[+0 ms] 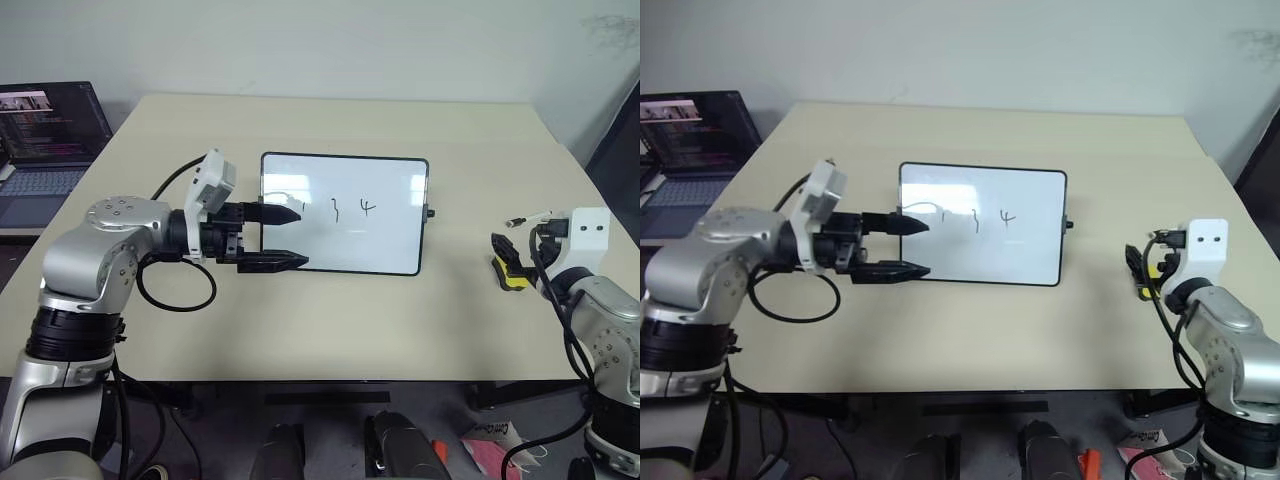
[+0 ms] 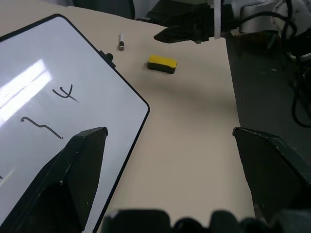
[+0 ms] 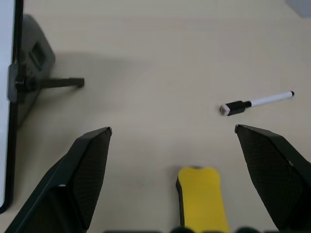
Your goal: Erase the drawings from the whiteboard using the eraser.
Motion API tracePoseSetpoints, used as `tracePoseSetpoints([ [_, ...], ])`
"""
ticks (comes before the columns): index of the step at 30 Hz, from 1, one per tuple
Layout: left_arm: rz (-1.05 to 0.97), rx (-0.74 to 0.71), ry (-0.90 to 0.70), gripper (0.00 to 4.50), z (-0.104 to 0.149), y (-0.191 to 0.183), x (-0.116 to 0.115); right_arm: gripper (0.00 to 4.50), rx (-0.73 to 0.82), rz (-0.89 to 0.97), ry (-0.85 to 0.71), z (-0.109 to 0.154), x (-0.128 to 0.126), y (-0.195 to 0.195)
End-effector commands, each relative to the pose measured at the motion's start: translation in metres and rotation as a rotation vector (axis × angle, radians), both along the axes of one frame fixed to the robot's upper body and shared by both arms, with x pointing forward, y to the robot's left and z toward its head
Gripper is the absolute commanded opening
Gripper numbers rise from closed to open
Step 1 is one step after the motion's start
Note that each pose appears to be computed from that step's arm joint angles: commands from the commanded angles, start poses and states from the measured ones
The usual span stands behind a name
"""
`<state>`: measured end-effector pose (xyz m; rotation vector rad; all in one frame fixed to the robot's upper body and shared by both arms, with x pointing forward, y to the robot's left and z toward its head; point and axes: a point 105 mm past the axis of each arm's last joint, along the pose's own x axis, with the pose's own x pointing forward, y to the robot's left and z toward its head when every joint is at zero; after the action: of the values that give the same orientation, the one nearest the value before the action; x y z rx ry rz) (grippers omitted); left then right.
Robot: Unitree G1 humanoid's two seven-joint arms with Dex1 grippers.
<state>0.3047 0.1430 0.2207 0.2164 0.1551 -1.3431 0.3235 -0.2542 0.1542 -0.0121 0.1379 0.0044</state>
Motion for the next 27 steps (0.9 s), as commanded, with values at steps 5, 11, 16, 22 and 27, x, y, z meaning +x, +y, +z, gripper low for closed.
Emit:
tracePoseSetpoints([
  [5, -0.020, 0.003, -0.052, 4.50, 0.009, -0.005, -0.001, 4.46, 0.006, -0.086, 0.022, -0.045, -0.003, -0.003],
  [11, -0.051, 0.002, -0.053, 4.50, 0.012, -0.011, -0.004, 4.46, 0.019, -0.107, -0.018, -0.048, 0.012, -0.007],
  [16, -0.064, 0.004, -0.056, 4.50, 0.013, -0.014, -0.004, 4.46, 0.001, -0.108, -0.030, -0.048, 0.022, -0.014],
  [22, -0.063, 0.007, -0.058, 4.50, 0.014, -0.014, -0.004, 4.46, 0.049, -0.150, -0.030, -0.044, 0.029, -0.033],
  [27, -0.058, 0.007, -0.058, 4.50, 0.016, -0.014, -0.006, 4.46, 0.076, -0.124, -0.013, -0.037, 0.028, -0.033],
])
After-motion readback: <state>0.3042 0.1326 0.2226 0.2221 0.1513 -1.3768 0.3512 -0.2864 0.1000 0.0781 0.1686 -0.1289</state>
